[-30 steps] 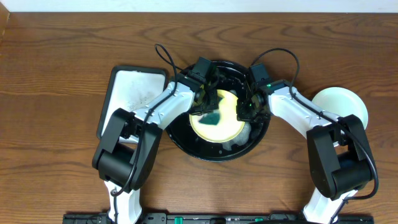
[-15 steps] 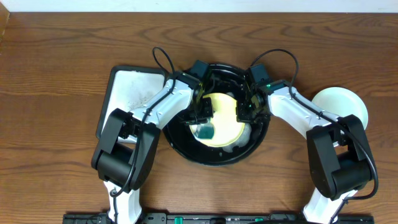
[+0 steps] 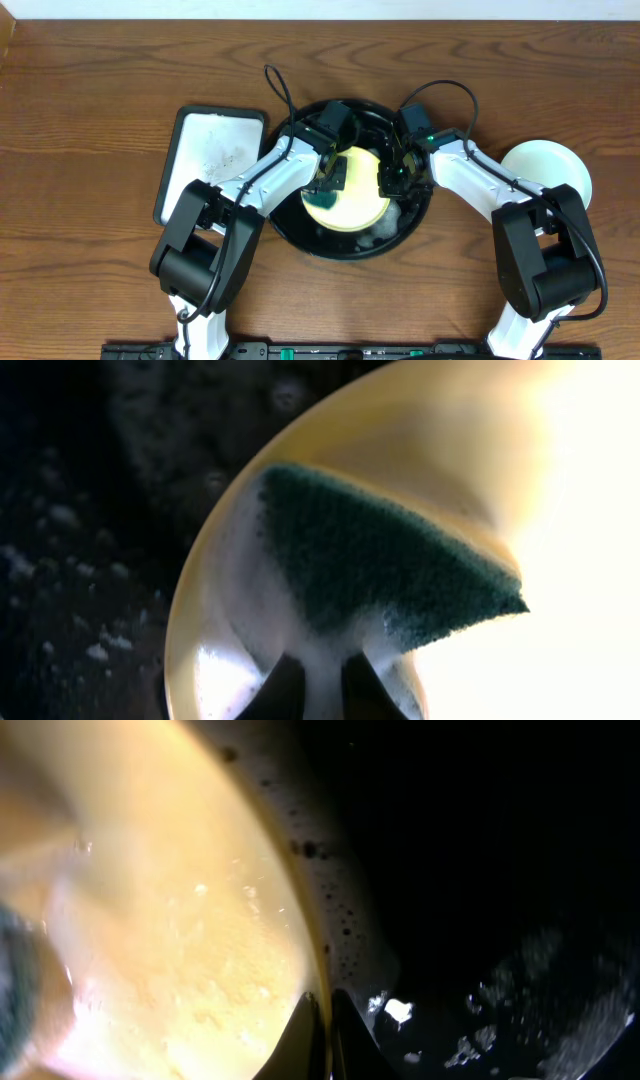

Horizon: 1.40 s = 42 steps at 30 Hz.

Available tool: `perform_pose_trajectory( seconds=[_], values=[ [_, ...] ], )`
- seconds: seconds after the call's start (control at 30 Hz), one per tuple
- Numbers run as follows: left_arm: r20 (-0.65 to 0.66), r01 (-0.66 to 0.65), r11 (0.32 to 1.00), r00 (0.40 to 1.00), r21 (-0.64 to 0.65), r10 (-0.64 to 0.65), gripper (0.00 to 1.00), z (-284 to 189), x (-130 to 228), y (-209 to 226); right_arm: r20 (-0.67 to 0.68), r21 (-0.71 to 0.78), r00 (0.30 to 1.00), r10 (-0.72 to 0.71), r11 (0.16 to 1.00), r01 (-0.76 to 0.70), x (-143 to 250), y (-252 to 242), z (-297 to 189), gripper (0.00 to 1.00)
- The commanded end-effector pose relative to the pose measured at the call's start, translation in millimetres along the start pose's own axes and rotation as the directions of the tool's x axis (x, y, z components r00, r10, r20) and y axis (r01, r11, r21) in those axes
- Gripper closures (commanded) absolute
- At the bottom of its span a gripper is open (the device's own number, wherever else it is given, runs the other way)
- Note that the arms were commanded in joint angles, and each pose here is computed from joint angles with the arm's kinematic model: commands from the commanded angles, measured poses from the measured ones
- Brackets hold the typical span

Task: Clean dirty plates on tray and stack at the side
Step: 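Scrub the yellow plate with the sponge while the right gripper holds its rim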

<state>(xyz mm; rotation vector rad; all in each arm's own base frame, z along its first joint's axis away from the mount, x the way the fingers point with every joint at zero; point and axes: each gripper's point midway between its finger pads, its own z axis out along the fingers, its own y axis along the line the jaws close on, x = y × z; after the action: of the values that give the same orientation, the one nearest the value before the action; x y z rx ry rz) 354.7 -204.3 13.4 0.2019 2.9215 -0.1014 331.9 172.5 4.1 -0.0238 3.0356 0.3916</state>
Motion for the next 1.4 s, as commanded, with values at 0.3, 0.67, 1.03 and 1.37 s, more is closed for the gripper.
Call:
perform_pose_trajectory(
  seconds=[0.3, 0.67, 1.03, 1.37],
  values=[
    [0.025, -0.037, 0.998, 0.999, 0.056, 0.035, 0.92, 36, -9, 1, -0.002, 0.087, 1.0, 0.004, 0.996, -0.004, 3, -19, 7, 0.99],
    [-0.241, 0.232, 0.858, 0.961, 0.458, -0.131, 0.92, 11, 21, -75, 0.0, 0.087, 1.0, 0.004, 0.996, -0.004, 2, -19, 7, 0.99],
    [-0.254, 0.209, 0.826, 0.964, 0.524, -0.082, 0.92, 3, 28, -101, 0.001, 0.086, 1.0, 0.004, 0.996, -0.004, 2, -19, 7, 0.99],
    [-0.119, 0.093, 0.977, 0.99, 0.194, -0.07, 0.92, 31, 19, -26, 0.001, 0.086, 1.0, 0.003, 0.996, -0.003, 2, -19, 7, 0.99]
  ],
)
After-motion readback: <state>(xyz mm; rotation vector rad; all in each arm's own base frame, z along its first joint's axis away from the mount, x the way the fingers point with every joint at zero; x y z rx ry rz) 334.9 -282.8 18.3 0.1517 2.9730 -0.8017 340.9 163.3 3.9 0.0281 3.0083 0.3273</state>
